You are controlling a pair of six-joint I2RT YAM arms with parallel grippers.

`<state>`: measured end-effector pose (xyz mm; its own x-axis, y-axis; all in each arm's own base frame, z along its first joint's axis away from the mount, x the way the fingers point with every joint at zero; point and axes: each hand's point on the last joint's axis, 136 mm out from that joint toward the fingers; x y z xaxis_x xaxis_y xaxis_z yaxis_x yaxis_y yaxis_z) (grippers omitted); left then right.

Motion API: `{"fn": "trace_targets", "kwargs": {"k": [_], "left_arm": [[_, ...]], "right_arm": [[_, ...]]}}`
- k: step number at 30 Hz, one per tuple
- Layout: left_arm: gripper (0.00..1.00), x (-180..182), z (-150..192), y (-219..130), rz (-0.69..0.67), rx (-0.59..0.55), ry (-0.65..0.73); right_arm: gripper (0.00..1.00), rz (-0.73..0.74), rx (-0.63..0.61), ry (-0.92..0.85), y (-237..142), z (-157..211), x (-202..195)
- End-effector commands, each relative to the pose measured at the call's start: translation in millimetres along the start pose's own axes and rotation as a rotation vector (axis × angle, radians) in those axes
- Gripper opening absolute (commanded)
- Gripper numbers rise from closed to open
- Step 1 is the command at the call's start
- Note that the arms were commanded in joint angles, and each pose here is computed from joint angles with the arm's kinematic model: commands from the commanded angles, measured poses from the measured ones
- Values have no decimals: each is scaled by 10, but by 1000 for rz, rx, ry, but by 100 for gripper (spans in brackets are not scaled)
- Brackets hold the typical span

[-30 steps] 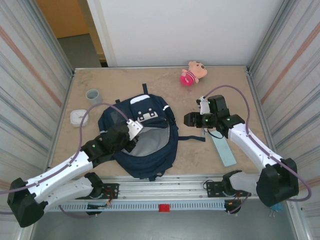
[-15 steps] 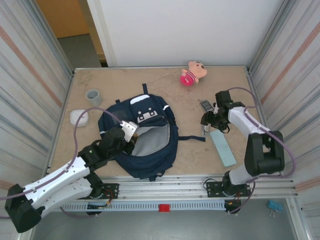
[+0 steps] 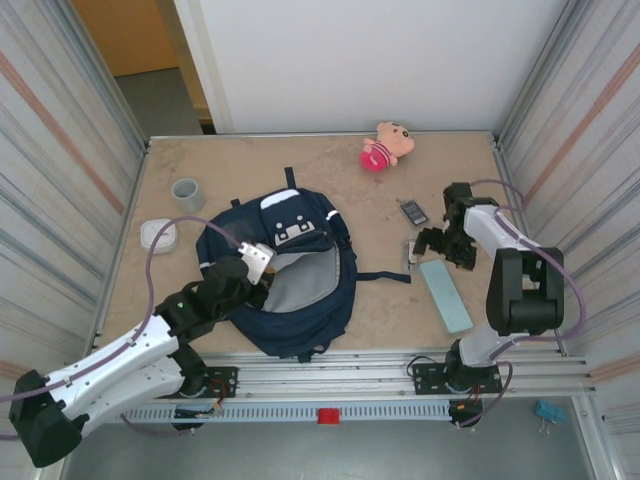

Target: Pack books, pencil case, and school supplies into a backpack

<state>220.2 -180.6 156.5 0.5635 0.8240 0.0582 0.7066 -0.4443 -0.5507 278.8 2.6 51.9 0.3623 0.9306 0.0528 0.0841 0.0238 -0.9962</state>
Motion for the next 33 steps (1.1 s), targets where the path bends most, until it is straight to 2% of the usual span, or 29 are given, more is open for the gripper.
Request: {"fn": "trace_targets", "kwargs": {"k": [1,6,10,17,18,21,23,29,33], "left_arm": [[0,10,-69,-12,3,-40,-57],[0,37,-107,-66,-7,-64,-51],[0,71,-99,-94,-20,-81,-51],[0,73,-79,-110,-17,-94,-56],[0,75,-93,-115,-18,-100,-57],[0,65,-113,-117,-12,-107,-55],[0,65,-131,-119,-12,-111,-55],[0,45,-147,-105,-2,-110,-60],[0,36,-167,-99,1,-108,-59]], "right_arm": [[99,-23,48,57,-29,225,-146],[99,-60,66,70,-11,314,-98],[99,-139,171,83,65,547,30],[99,-249,218,23,-173,858,387],[99,-231,205,15,-206,853,378],[99,-52,120,-28,-263,738,165],[99,32,132,-47,-200,745,66],[100,6,204,-76,65,856,227],[95,13,226,-80,171,871,266]]}}
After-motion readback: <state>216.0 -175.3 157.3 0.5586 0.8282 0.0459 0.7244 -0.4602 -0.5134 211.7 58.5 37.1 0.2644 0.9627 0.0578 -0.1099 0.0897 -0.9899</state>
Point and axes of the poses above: each hand's point on the last joint's axis, 136 mm out from that joint toward the fingers, its own y axis out along the fingers, its own x axis along the line the jaws close on, z = x × y, and after that the axes turned 1 degree about y, right-handed
